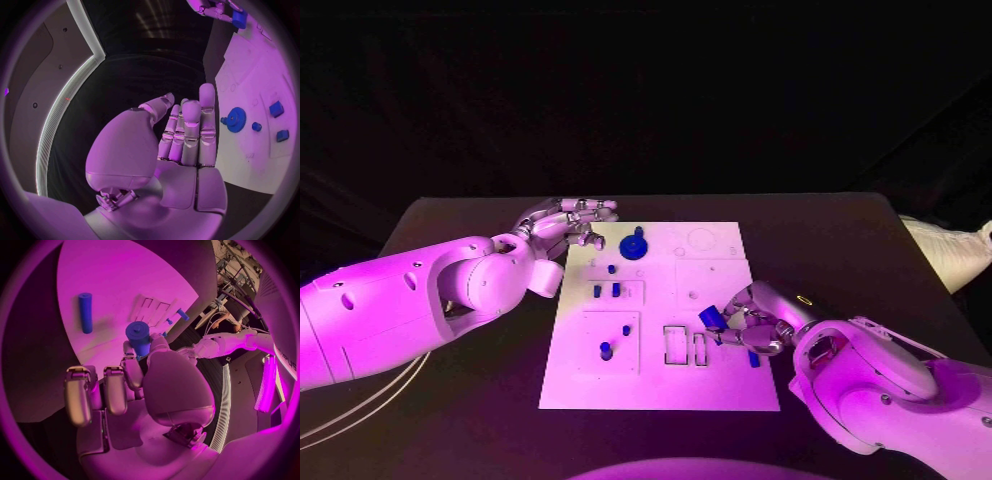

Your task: Assemble the parts on the task board

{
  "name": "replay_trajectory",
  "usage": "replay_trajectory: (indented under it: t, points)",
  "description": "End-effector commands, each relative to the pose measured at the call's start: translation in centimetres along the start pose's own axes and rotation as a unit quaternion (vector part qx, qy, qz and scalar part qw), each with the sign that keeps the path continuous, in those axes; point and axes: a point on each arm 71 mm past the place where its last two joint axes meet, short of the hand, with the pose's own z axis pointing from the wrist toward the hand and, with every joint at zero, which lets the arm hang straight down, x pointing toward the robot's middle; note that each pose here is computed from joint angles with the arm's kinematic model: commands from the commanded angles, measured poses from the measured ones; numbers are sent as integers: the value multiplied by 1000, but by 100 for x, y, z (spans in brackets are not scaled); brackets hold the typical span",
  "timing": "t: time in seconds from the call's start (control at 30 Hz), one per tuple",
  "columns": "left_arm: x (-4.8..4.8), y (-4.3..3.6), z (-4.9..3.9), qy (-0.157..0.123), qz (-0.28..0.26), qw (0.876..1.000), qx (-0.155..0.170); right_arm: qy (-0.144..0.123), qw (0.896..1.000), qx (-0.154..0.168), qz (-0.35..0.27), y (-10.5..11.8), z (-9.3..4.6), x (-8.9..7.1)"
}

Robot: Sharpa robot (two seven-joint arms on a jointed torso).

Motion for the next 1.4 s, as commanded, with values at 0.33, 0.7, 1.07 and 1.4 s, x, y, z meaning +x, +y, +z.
replay_trajectory:
  t: [0.33, 0.7, 1.07, 1.4]
  points:
    - [41, 2, 6, 14, -3, 1000, 1, 81, 997, 2, 21, 177, 83, 221]
    - [42, 3, 6, 15, -3, 1000, 1, 104, 995, -5, 2, 268, 111, 302]
    - [46, 3, 6, 15, -3, 1000, 1, 98, 995, -8, -7, 289, 137, 309]
    - [45, 4, 7, 14, -3, 1000, 0, 93, 995, -20, -8, 311, 149, 307]
